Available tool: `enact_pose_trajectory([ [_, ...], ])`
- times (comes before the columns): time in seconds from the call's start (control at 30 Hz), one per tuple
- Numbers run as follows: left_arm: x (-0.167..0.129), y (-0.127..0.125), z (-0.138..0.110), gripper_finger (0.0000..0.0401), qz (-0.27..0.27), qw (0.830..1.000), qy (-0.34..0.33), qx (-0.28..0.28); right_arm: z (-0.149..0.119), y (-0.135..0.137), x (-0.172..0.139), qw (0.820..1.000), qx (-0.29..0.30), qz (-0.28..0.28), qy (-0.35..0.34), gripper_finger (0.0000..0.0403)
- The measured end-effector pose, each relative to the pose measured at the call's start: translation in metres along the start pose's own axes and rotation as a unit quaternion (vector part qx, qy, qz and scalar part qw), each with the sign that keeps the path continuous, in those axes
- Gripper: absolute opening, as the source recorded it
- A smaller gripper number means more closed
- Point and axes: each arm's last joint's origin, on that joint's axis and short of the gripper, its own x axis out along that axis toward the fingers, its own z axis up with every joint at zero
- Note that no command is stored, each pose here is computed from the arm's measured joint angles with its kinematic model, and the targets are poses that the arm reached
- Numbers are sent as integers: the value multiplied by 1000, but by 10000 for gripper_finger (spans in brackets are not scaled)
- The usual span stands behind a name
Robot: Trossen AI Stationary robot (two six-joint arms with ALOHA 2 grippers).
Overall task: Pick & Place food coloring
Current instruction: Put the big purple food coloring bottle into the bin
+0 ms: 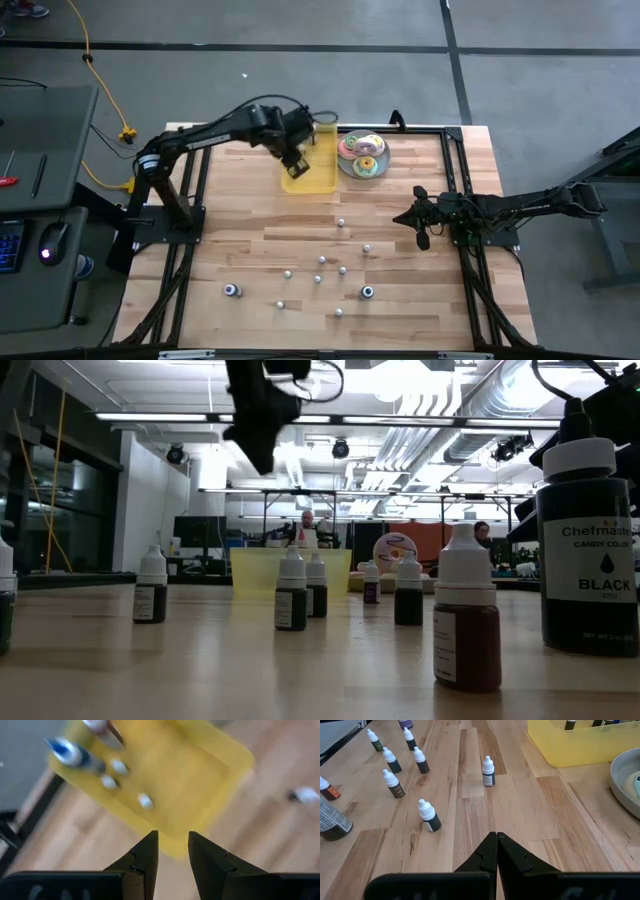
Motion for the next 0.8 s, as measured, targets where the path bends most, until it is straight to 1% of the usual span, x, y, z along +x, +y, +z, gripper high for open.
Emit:
enact_pose_trajectory([
  [0.17, -28, -27, -26, 102, -39, 999, 13, 7, 0, 0, 0, 1000, 0, 0, 0, 0],
  [0.27, -46, -43, -44, 102, -60, 998, -4, 14, 0, 0, 0, 1000, 0, 0, 0, 0],
  [0.33, -52, -54, -59, 102, -71, 997, -1, 22, 0, 0, 0, 1000, 0, 0, 0, 0],
  [0.43, -53, -68, -81, 102, -80, 996, 12, 32, 0, 0, 0, 1000, 0, 0, 0, 0],
  [0.5, -53, -73, -97, 102, -84, 996, 24, 31, 0, 0, 0, 1000, 0, 0, 0, 0],
  [0.67, -53, -84, -138, 102, -137, 989, 46, 16, 0, 0, 0, 1000, 0, 0, 0, 0],
  [0.8, -53, -90, -175, 102, -174, 983, 48, 13, 0, 0, 0, 1000, 0, 0, 0, 0],
])
